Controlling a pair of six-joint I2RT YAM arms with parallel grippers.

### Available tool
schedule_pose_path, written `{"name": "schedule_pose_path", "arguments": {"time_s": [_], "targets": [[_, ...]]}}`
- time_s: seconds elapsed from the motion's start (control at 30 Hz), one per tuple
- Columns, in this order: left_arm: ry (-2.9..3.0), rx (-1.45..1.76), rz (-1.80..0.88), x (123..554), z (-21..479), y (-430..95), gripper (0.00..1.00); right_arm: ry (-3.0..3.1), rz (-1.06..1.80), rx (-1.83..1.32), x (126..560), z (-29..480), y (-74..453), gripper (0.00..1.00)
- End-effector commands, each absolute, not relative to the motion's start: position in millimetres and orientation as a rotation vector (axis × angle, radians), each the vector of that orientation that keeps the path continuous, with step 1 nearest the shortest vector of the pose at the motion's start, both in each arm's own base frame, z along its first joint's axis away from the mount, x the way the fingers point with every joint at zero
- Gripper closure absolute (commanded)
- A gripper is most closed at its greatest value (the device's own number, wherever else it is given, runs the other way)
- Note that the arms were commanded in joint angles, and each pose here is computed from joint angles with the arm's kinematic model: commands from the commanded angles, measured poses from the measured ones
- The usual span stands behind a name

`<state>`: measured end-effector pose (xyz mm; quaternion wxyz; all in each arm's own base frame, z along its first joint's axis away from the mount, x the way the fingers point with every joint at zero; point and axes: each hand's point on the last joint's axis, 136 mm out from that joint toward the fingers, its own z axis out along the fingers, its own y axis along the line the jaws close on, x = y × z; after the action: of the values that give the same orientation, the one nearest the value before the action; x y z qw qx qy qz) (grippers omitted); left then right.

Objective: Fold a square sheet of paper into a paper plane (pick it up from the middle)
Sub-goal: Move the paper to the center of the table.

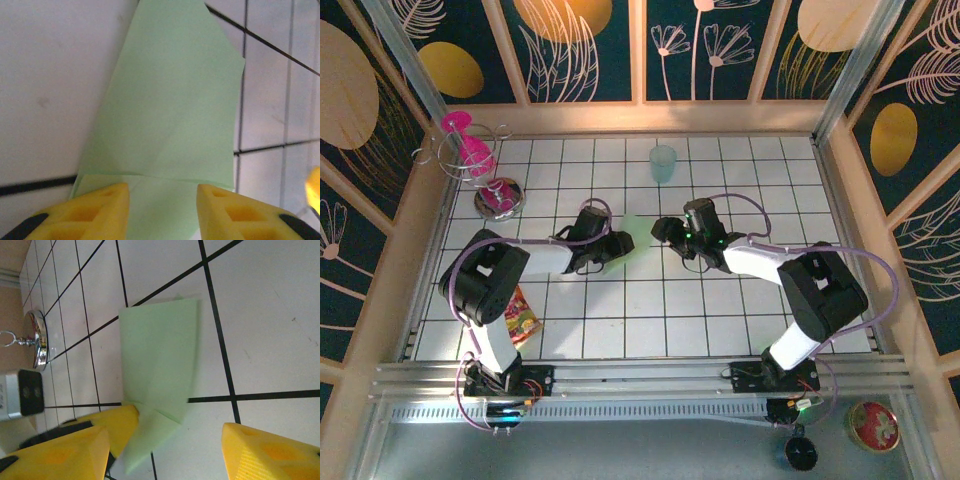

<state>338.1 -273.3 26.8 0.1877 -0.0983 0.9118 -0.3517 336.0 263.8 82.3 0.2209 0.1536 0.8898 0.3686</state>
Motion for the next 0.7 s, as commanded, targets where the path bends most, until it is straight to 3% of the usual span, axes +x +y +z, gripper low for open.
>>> {"name": "schedule_pose_path", "arguments": {"time_s": [0.0,0.33,0.67], "targets": [[2.582,-0.268,-1.209,319,38,-292,0.62,2.455,1.016,0.481,335,83,263,0.39],[2.534,-0.235,-1.103,324,74,-280,0.63,2.491,1.054,0.443,324,79,272,0.40],[2.634,-0.282,-1.063,314,37,-276,0.67,2.515,1.058,0.458,319,73,272,0.40]]}}
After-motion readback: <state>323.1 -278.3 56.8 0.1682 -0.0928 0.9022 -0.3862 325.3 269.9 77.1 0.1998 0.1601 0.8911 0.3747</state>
